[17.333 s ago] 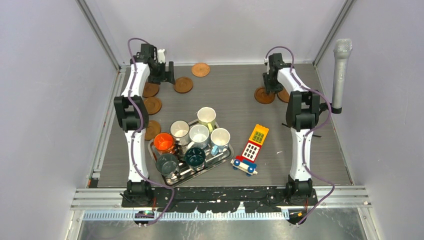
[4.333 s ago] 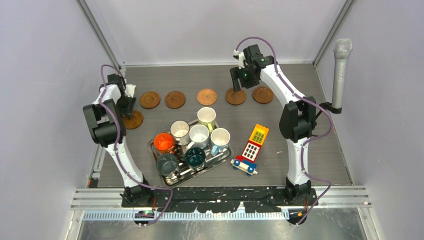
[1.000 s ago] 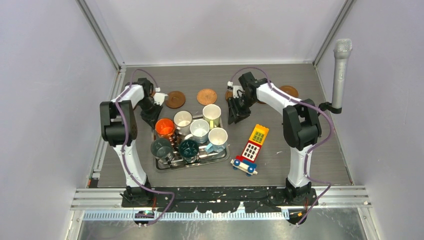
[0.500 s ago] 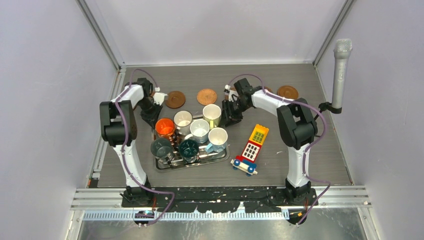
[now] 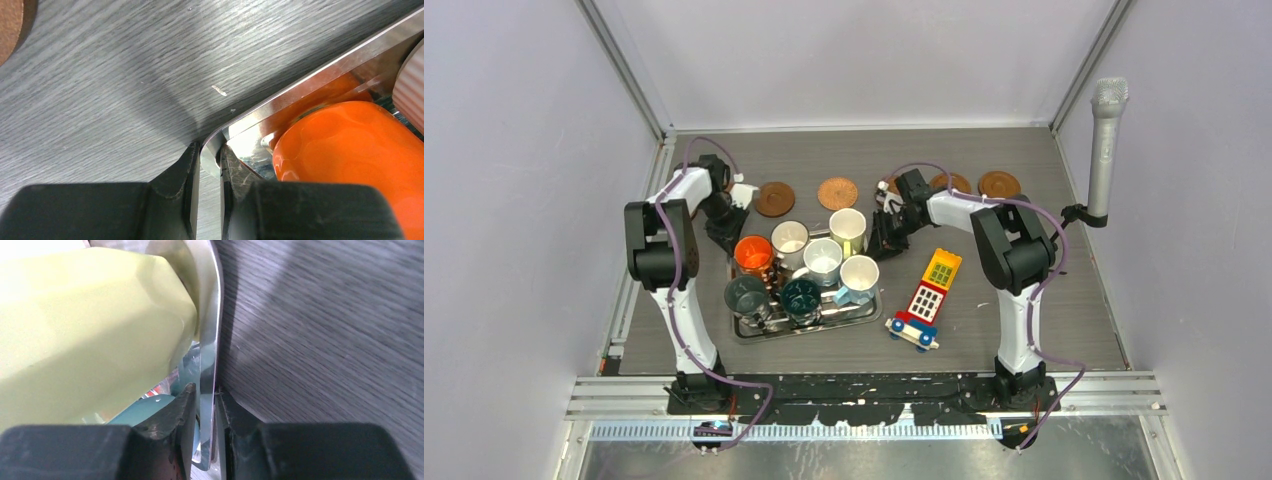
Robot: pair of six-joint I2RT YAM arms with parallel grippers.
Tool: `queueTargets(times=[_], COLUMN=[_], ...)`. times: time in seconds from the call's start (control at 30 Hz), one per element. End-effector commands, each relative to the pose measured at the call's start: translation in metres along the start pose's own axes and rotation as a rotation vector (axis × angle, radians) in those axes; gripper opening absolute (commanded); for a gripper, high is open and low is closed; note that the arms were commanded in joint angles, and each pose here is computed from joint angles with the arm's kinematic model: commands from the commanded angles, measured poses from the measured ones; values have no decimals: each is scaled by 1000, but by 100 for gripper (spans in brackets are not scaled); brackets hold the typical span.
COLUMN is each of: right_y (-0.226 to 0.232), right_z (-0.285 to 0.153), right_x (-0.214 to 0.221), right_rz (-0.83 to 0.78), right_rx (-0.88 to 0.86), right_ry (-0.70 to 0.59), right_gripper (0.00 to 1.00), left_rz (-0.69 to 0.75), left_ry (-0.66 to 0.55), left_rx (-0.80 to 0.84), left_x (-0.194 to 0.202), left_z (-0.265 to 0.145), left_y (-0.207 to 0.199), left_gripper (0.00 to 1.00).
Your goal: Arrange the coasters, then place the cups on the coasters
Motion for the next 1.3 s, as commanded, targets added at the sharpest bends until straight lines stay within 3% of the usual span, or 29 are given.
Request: queueTargets(times=[0.0, 0.23, 0.43, 0.73, 1.27], right_y=[6, 4, 2, 11, 29], right_z=[15, 13, 7, -11, -79], right_x=[15, 33, 42, 36, 20], right_rz=[0, -1, -5, -77, -219], right_rx=[-37, -37, -21, 10, 119], right_ry=[34, 56, 55, 12, -165], right_gripper=[23, 17, 17, 21, 44], left_rz=[46, 27, 31, 7, -81], left_ry=[-147, -164, -172, -218, -339], left_rx=[-110, -73, -56, -101, -241], left_x=[-35, -39, -39, -61, -47], left_z=[25, 25, 23, 7, -95], left_y=[32, 22, 8, 22, 39], left_gripper=[13, 11, 10, 13, 55])
Point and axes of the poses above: each gripper's point midway between its finger pads, its own z axis out along the fingers, its own y axis along the line the jaws close on, x = y × z, the point moved 5 cm from there along -z, back along the fingers, and after that the axes turned 11 degrees about z, right-handed, at the moved point
